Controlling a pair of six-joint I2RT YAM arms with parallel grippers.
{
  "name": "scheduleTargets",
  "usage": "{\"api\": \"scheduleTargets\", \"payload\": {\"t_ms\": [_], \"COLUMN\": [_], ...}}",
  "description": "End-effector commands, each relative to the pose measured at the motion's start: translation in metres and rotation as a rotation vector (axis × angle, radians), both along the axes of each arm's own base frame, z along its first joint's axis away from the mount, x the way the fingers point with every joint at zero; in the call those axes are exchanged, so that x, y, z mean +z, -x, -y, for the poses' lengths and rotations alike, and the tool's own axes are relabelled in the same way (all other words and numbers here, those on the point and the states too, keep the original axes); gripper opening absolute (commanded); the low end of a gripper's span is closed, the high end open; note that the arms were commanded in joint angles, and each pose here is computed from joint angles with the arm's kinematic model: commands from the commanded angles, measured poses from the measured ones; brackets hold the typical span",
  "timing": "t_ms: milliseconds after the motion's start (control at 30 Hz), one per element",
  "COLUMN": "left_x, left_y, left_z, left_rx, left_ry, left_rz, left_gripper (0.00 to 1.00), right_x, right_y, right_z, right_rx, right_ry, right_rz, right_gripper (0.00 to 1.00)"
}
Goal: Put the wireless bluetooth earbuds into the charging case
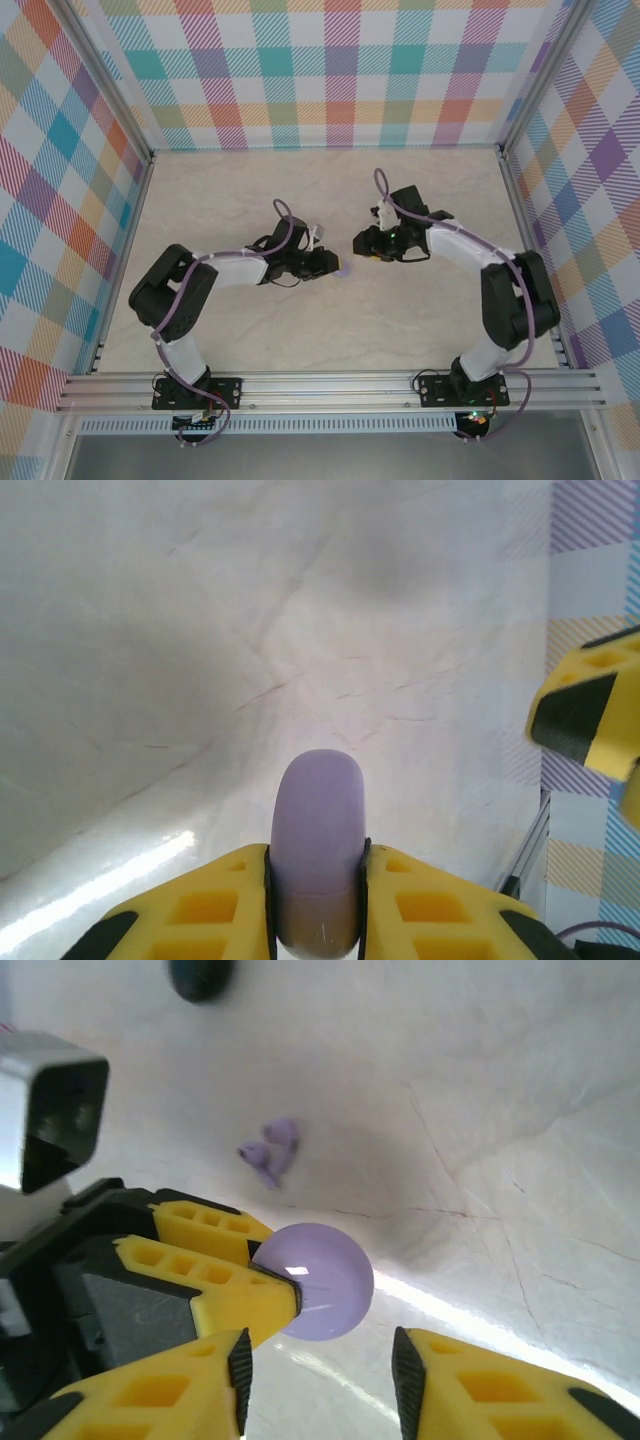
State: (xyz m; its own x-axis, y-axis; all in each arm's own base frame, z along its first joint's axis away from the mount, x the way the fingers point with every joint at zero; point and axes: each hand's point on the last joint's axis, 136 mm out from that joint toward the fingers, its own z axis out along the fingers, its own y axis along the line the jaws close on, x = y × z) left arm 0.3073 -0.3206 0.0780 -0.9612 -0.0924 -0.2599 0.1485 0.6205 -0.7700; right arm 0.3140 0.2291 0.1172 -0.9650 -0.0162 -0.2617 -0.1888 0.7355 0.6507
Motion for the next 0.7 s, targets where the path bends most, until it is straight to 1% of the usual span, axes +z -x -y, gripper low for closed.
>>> {"api": "scheduleTargets", "payload": {"t_ms": [0,67,167,233,333,467,533,667], "left_x": [0.043,0.063,0.099,0.122,0.153,0.187,0.200,0.217], "left_y": [-0.008,-0.008,-0.001,0.005,0.016,0.031,0.039,0.049], "left_z": [-0.012,-0.013,-0.012,-0.011,-0.011,-0.010,-0.009,-0.009], "left_rx": [-0.016,-0.042,-0.105,-0.150,-0.204,-0.261,-0.292,-0.322], "left_ry": [0.004,0.010,0.043,0.072,0.116,0.184,0.222,0.264], "left_rz": [0.166,0.234,0.344,0.415,0.509,0.589,0.616,0.647], "left_gripper": [0.23,0.23,0.23,0.22,0.22,0.23,0.22,0.23], "right_x": [0.031,0.046,0.076,0.096,0.118,0.131,0.142,0.158], "right_y": [0.003,0.008,0.021,0.029,0.038,0.044,0.051,0.059], "right_z": [0.004,0.003,-0.006,-0.011,-0.015,-0.018,-0.022,-0.026], "right_rx": [0.063,0.107,0.200,0.250,0.300,0.343,0.385,0.428], "right_ry": [-0.043,-0.071,-0.164,-0.225,-0.272,-0.308,-0.366,-0.424], "right_rz": [0.141,0.197,0.280,0.328,0.379,0.399,0.405,0.424], "right_gripper": [0.49,0.50,0.50,0.51,0.54,0.57,0.58,0.59]}}
